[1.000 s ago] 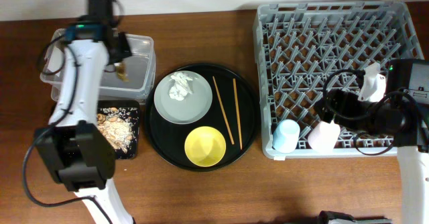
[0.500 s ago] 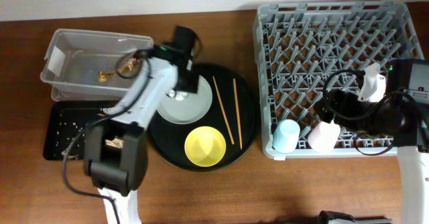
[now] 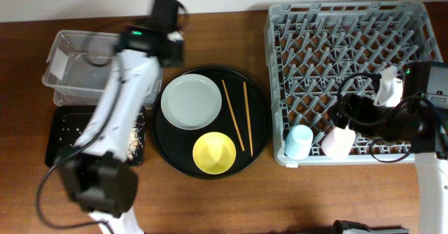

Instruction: Sort waste into correct bins and load items into the dishwasher rack

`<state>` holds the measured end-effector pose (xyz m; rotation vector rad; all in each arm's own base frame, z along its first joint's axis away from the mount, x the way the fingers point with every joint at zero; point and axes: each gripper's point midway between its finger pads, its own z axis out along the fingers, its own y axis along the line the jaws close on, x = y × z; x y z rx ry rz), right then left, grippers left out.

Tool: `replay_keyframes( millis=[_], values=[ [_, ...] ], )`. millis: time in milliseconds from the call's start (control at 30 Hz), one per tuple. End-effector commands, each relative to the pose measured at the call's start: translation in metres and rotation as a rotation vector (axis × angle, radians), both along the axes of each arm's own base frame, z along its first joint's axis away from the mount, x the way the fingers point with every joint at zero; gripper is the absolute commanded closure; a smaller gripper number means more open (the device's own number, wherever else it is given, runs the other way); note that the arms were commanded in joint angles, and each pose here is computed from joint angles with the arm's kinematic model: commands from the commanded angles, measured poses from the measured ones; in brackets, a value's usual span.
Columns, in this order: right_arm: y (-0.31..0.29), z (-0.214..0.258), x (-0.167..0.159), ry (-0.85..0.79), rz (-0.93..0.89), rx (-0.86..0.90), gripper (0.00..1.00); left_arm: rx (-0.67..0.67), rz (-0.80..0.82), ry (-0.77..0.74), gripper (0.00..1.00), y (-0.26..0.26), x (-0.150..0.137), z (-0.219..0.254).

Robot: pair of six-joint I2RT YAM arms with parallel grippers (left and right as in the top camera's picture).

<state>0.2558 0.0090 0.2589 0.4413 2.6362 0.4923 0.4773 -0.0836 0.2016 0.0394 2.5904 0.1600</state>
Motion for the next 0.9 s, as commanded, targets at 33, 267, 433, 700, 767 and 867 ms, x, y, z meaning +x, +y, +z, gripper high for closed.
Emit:
replay_keyframes(
  millis=[33,267,433,700,767,867],
  values=[
    [-0.001,0.001,0.0,-0.005,-0.002,-0.004,0.16,0.008,0.225,0.046,1.0,0.107,0.018,-0.031],
    [-0.001,0.001,0.0,-0.004,-0.001,-0.004,0.16,-0.076,0.156,0.125,0.09,0.104,-0.006,-0.001],
    [-0.001,0.0,0.001,-0.003,-0.002,-0.004,0.01,-0.093,0.069,-0.057,0.01,0.074,-0.104,0.136],
    [-0.001,0.001,0.001,-0.004,-0.002,-0.004,0.01,-0.149,-0.042,-0.312,0.01,0.059,-0.232,0.228],
    [-0.001,0.001,0.001,-0.004,-0.002,-0.004,0.01,-0.15,-0.042,-0.336,0.01,0.062,-0.251,0.234],
    [-0.001,0.001,0.001,-0.004,-0.002,-0.004,0.01,-0.112,-0.049,-0.424,0.01,0.07,-0.26,0.244]
  ],
)
